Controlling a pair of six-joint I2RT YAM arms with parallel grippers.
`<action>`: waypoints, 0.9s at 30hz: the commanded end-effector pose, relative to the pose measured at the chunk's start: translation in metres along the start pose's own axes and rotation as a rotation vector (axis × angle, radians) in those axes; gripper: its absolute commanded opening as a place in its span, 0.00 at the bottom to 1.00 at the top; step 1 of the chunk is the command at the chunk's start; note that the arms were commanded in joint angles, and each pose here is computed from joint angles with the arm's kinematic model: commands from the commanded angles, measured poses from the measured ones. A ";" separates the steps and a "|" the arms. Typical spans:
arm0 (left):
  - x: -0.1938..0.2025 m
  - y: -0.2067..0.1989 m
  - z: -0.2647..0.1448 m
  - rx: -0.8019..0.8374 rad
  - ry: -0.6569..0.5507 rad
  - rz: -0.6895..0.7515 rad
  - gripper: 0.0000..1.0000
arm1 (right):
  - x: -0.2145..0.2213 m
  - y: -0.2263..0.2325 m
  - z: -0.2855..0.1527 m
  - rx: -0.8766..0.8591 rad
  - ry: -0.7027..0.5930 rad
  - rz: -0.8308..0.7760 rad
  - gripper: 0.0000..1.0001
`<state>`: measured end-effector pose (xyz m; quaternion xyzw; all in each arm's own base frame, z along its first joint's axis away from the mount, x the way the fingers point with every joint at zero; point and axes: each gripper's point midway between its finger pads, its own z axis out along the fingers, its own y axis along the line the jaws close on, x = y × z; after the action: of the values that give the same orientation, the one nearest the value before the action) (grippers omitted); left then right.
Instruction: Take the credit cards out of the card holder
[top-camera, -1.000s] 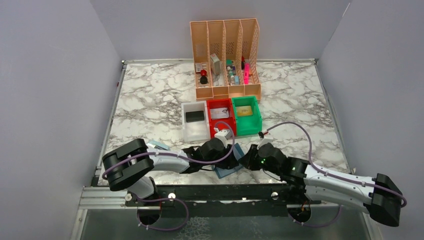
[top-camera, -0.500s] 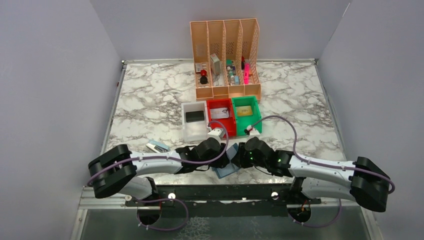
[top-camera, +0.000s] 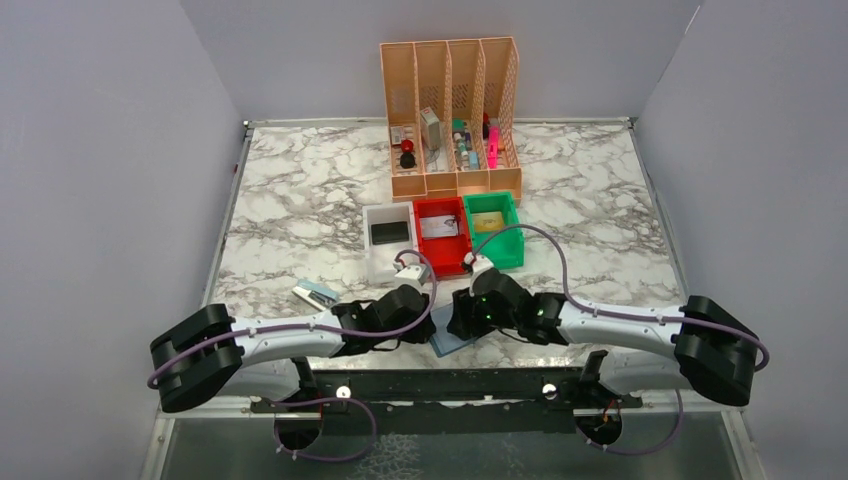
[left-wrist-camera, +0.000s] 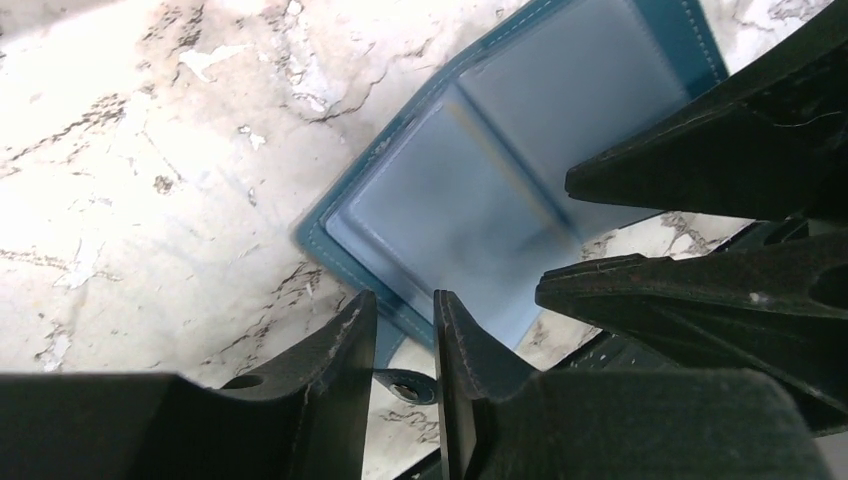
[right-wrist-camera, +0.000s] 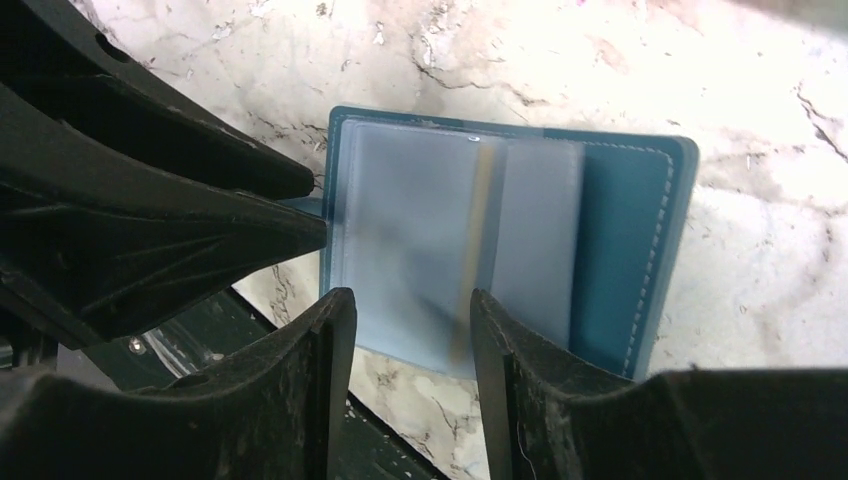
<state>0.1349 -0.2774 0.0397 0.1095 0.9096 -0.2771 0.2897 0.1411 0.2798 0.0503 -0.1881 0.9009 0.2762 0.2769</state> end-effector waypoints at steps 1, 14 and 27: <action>0.003 0.011 -0.005 -0.035 -0.009 -0.005 0.29 | -0.002 0.007 0.003 -0.006 0.020 -0.081 0.52; 0.011 0.027 -0.013 -0.064 -0.015 -0.022 0.26 | 0.013 -0.002 0.021 0.188 0.098 -0.199 0.68; 0.013 0.030 -0.015 -0.069 -0.016 -0.022 0.26 | 0.022 -0.005 0.029 0.289 0.098 -0.178 0.39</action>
<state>0.1264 -0.2496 0.0283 0.0946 0.9178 -0.2574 0.2873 0.1444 0.3005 0.0270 -0.2443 0.9162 0.1248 0.2922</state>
